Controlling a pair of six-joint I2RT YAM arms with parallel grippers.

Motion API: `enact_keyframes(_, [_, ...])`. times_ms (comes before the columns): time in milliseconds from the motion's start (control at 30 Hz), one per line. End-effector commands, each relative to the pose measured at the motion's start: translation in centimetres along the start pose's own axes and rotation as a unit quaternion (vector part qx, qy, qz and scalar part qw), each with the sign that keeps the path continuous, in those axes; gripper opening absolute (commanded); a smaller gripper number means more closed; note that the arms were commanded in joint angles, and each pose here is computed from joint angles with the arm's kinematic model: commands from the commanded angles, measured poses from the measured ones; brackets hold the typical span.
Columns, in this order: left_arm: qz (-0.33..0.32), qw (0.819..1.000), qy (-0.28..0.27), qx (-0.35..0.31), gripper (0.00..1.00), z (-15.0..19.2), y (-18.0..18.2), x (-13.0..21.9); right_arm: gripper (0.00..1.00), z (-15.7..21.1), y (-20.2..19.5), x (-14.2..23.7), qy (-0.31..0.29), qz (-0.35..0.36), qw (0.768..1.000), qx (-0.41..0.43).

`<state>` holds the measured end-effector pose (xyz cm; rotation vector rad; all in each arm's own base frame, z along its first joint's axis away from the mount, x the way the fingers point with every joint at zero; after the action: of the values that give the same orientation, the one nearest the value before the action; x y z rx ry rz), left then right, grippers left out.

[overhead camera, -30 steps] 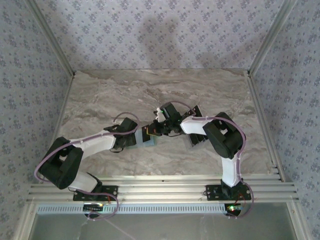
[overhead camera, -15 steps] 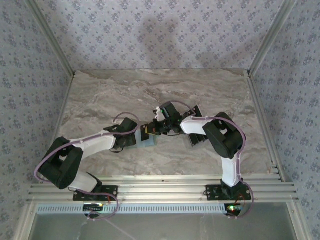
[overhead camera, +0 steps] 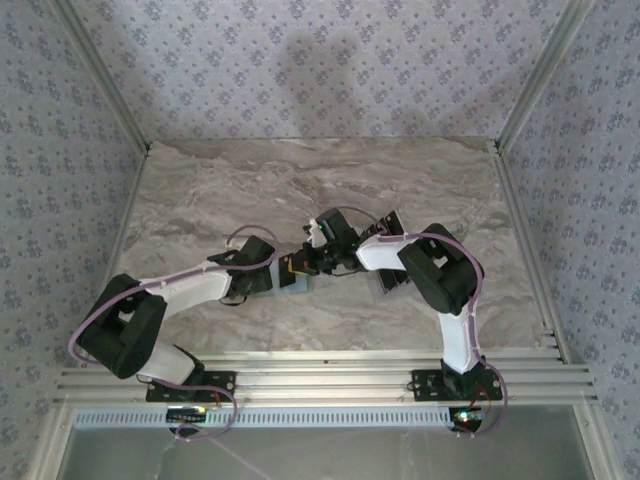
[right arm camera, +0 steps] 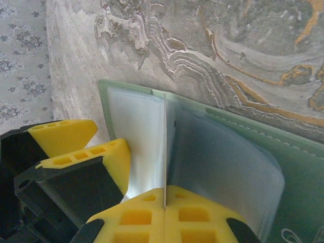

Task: Put the credit cards into the card holder
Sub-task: Insert the credit card into the card slot.

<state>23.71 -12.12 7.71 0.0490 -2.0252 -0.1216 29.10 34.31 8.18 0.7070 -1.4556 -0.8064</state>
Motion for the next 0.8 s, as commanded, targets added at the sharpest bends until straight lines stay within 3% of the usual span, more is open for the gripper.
enact_keyframes(0, [-0.032,0.999,0.04,-0.018,0.79,2.1,1.2,-0.6,0.0,0.7,-0.7,-0.6,0.014,0.001,1.0,-0.007])
enact_keyframes(333, [-0.039,0.998,0.036,-0.018,0.79,2.0,1.4,-0.3,0.0,0.5,-1.4,-0.6,0.012,-0.004,1.0,-0.023])
enact_keyframes(767, [-0.027,0.999,0.026,-0.026,0.79,1.0,0.9,0.2,0.0,0.4,-6.7,1.3,-0.008,0.087,0.993,-0.074])
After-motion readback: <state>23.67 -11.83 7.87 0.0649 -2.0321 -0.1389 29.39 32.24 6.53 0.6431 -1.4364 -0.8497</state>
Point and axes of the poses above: each hand's point on the last joint's axis, 136 mm out from that joint toward the fingers, its own x axis back along the fingers, its own y axis along the line the jaws close on, z = x × y, the point moved 6 cm from there along x, back along the fingers, and after that the axes turned 14 degrees about -x, right-handed, at the moved point
